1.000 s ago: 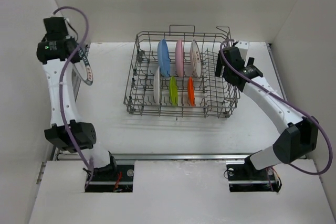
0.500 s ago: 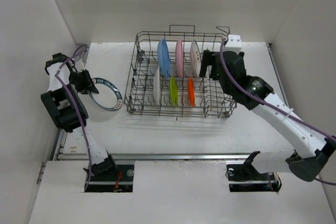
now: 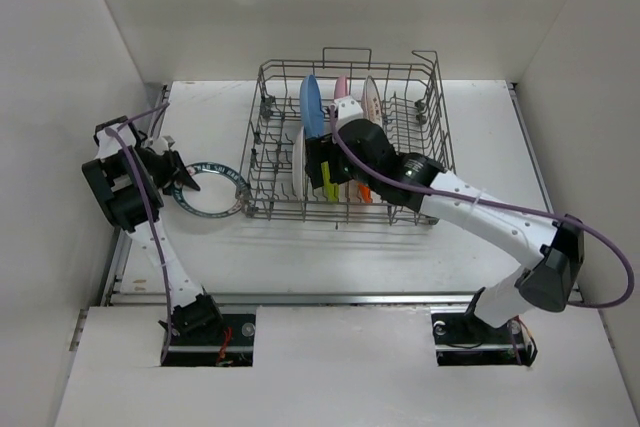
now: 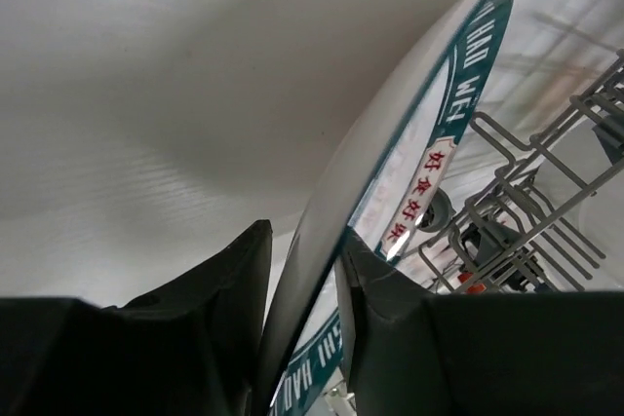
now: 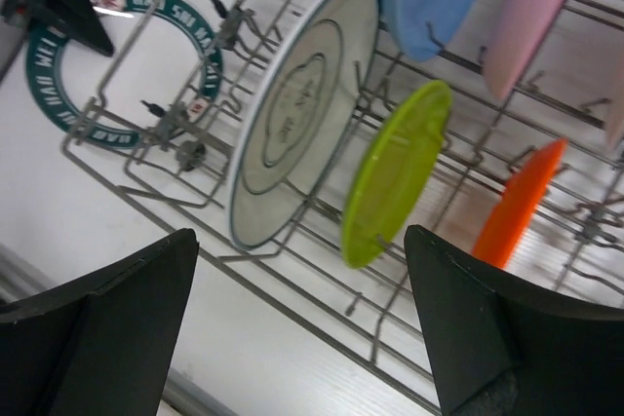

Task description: Unload the plates from the dish rack

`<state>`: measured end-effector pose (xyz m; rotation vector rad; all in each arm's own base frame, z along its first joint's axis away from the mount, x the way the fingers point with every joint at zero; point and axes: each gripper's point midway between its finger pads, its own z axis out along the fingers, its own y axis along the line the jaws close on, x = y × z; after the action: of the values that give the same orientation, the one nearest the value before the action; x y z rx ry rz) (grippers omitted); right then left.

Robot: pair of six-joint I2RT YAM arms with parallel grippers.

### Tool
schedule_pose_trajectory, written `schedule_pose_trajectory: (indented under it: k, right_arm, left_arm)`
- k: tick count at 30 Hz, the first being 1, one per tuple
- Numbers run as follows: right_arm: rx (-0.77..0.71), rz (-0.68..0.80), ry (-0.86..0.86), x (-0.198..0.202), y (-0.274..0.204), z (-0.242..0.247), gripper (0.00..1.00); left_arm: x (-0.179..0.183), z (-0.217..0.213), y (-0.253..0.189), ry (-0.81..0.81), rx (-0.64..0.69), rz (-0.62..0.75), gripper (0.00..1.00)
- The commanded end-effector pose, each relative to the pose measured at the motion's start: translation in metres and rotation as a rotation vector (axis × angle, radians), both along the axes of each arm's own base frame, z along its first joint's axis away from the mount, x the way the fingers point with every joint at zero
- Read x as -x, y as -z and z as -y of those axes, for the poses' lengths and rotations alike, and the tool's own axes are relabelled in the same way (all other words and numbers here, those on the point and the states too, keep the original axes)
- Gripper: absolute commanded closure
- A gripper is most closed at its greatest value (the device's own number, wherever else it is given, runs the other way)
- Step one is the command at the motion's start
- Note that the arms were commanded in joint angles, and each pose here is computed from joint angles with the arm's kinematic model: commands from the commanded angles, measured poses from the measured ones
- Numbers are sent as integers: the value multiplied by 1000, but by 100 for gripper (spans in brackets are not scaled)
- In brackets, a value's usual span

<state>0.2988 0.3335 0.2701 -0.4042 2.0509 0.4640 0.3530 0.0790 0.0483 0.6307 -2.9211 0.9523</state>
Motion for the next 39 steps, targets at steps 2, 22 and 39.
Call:
schedule_pose_trajectory:
  k: [2,22,39]
  right_arm:
    - [-214,50,-67,-1,-47,-41,11]
    - [-150,-40,-35,-31,0,-81,27]
    - [-197,195,276,-15,-104,59,3]
  left_arm:
    - [8,-18,-4,-10,-136,-67,72]
    - [12,-45,-70,-41,-392,82,34]
    - [-11,142,-274,501,-733,769,0]
